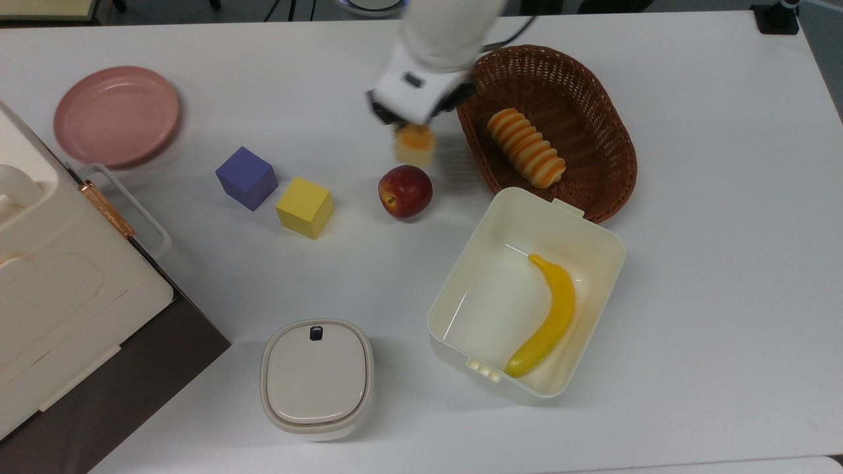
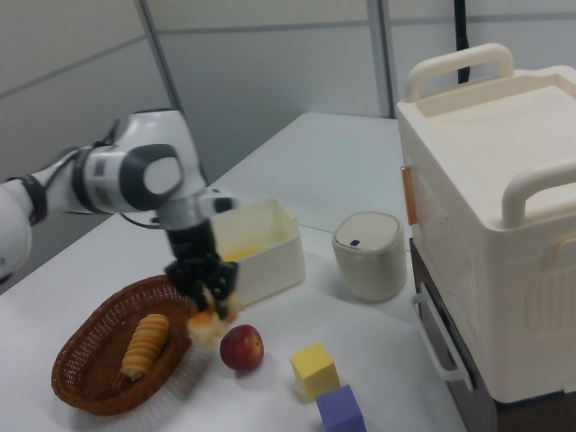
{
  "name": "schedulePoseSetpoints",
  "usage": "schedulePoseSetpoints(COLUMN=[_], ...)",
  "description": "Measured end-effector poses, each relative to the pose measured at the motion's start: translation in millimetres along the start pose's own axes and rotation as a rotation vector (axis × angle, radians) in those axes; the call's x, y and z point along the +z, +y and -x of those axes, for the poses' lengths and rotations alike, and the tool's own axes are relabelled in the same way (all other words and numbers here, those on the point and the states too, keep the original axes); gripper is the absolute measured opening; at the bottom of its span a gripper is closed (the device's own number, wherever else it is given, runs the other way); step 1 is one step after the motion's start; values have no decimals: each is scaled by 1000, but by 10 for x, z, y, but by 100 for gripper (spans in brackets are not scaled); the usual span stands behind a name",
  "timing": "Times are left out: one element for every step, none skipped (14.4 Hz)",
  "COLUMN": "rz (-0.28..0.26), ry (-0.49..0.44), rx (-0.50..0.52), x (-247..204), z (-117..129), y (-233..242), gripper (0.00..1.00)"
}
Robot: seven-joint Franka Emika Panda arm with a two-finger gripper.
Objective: Put the bread on the table
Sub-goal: 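Carry the bun out of the basket and lower it onto the table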
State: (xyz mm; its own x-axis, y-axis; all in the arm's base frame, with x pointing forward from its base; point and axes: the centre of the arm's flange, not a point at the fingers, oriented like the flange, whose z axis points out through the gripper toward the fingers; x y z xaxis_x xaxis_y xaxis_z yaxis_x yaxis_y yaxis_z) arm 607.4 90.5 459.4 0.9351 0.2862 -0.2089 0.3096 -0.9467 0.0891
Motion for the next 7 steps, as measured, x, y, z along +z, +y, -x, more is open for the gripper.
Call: schedulePoseSetpoints(rz=[5,5,1,-3,-4,0,4], ry=[-1,-2,-4,-7,-9,-11,-13], rx=[-1,2,6,8,11,17,26], x=[25,53,79,103,122,136,145], z=[38,82,128,173,211,243,267], y=[253,483,675,838,966,1067,1139], gripper=[37,39,44,55,66,76,87])
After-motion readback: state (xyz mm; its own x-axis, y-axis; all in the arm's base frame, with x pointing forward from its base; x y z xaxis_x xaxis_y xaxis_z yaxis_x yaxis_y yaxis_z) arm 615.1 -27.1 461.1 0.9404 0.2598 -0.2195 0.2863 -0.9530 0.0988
